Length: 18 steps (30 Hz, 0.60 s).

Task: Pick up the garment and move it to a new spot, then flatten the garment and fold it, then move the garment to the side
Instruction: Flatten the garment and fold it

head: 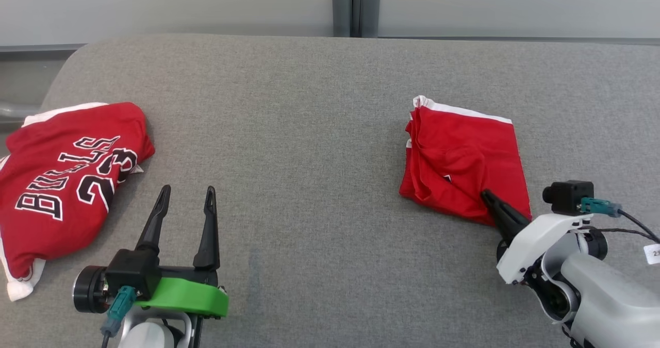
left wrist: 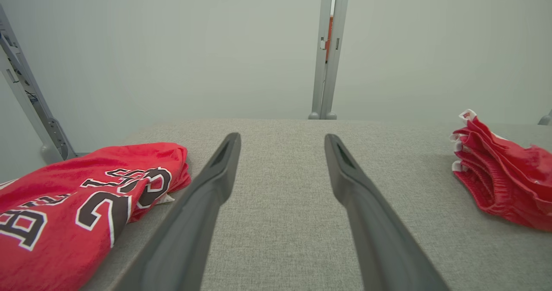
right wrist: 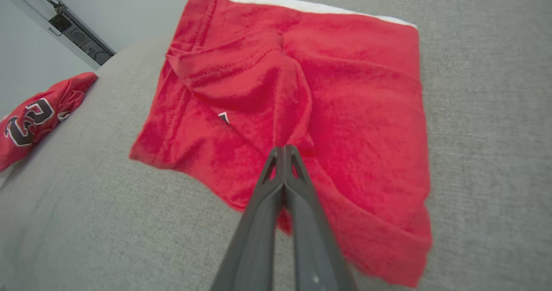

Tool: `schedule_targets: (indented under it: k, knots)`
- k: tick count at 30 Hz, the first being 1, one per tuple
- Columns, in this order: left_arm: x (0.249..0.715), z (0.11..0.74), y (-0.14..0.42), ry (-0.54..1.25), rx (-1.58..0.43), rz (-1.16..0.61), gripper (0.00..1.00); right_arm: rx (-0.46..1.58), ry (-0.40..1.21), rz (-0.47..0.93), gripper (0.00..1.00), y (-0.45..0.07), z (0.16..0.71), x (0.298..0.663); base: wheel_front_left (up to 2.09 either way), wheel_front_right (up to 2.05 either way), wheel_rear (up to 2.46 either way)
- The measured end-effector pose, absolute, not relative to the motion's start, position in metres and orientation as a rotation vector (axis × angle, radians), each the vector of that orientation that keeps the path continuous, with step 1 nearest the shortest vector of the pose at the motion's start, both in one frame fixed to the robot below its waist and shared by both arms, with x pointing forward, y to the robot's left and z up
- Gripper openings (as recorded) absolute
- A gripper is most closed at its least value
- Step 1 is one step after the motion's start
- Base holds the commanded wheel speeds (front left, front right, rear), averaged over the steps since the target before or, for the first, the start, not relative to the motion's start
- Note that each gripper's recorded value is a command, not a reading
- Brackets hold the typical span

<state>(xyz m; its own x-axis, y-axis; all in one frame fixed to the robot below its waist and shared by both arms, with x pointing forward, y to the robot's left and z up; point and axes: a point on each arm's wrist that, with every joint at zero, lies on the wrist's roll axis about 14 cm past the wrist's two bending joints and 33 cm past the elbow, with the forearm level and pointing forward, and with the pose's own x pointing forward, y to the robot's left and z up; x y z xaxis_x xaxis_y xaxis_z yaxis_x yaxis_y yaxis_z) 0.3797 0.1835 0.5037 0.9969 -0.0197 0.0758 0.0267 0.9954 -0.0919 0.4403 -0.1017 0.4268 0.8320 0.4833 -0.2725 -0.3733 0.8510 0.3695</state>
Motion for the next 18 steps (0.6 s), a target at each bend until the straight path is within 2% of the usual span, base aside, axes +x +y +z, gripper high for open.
schedule_targets:
  k: [9, 18]
  knots:
    - [0.377, 0.506, 0.187, -0.082, -0.091, -0.013, 1.00, 0.345, 0.359, 0.585, 0.00, -0.058, 0.434, 0.422, 0.00, 0.00, 0.00]
    - [0.378, 0.506, 0.184, -0.081, -0.094, -0.020, 1.00, 0.341, 0.235, 0.485, 0.00, -0.099, 0.462, 0.439, 0.00, 0.00, 0.00]
